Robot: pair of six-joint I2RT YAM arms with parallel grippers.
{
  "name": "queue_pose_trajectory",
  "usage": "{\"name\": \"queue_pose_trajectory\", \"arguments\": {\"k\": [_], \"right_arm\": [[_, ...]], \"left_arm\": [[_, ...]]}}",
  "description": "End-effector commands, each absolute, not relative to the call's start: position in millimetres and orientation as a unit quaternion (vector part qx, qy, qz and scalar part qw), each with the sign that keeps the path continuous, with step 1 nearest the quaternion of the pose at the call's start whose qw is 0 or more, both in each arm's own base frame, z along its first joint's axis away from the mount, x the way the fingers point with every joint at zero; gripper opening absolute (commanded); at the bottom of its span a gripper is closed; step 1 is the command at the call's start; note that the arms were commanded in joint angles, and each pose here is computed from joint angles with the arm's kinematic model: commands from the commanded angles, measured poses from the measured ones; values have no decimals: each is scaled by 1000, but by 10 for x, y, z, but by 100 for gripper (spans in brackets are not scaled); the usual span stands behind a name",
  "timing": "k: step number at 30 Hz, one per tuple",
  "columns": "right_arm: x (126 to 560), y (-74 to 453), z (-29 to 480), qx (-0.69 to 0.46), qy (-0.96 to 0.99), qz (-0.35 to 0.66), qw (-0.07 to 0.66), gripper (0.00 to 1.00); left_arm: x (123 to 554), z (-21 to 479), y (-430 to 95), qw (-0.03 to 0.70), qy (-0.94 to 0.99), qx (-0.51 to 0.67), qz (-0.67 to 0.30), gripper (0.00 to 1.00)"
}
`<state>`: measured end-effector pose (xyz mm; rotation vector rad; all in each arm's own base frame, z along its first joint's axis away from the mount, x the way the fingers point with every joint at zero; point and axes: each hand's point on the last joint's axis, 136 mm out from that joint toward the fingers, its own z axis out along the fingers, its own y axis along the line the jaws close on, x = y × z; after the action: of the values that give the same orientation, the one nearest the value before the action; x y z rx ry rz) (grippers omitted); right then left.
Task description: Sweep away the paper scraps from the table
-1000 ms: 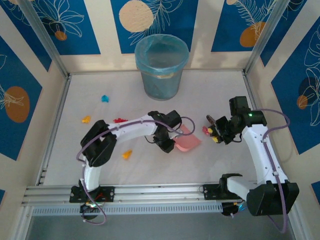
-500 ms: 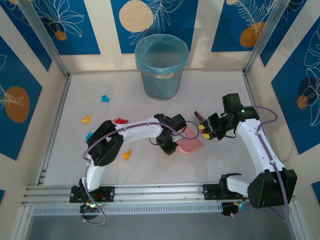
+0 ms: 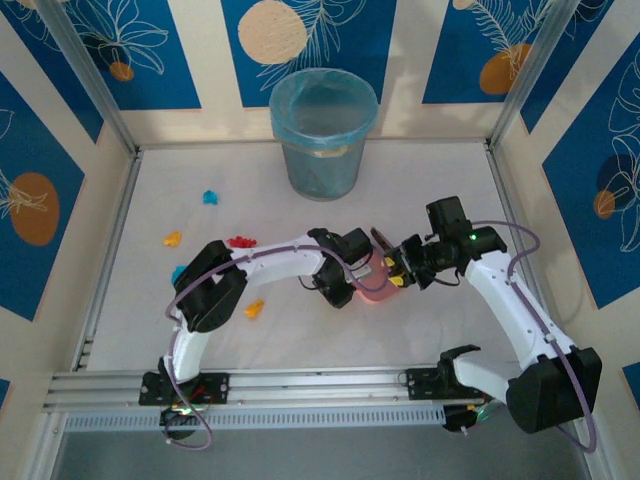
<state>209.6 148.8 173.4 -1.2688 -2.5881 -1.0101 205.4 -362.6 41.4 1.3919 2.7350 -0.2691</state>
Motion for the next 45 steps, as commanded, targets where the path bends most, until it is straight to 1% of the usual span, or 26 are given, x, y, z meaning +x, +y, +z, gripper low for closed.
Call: {"name": "queue_pose_trajectory", "arguments": {"k": [1,10,18,23,45], "right_arm": [[1901,1670,1791,-427,-824,-358,101,0],[1825,1689,1815,-463,-793,-383,101,0],[1796,1702,1876,-460,-791,-391,105,0],[1781,1690,1898,-458,-792,-391,102,0],[1853,1423,2127,-447,-814,-368,43,0]], "left_arm": [[2016,186,-3516,11,893,447,-59,0],[2077,211,-3535,35,894,443,-60,0],[2085,85,-3491,41,896,439,-54,0],[2100,92,-3495,48,896,438,-54,0],[2185,289,-3494,98,894,432,-59,0]]}}
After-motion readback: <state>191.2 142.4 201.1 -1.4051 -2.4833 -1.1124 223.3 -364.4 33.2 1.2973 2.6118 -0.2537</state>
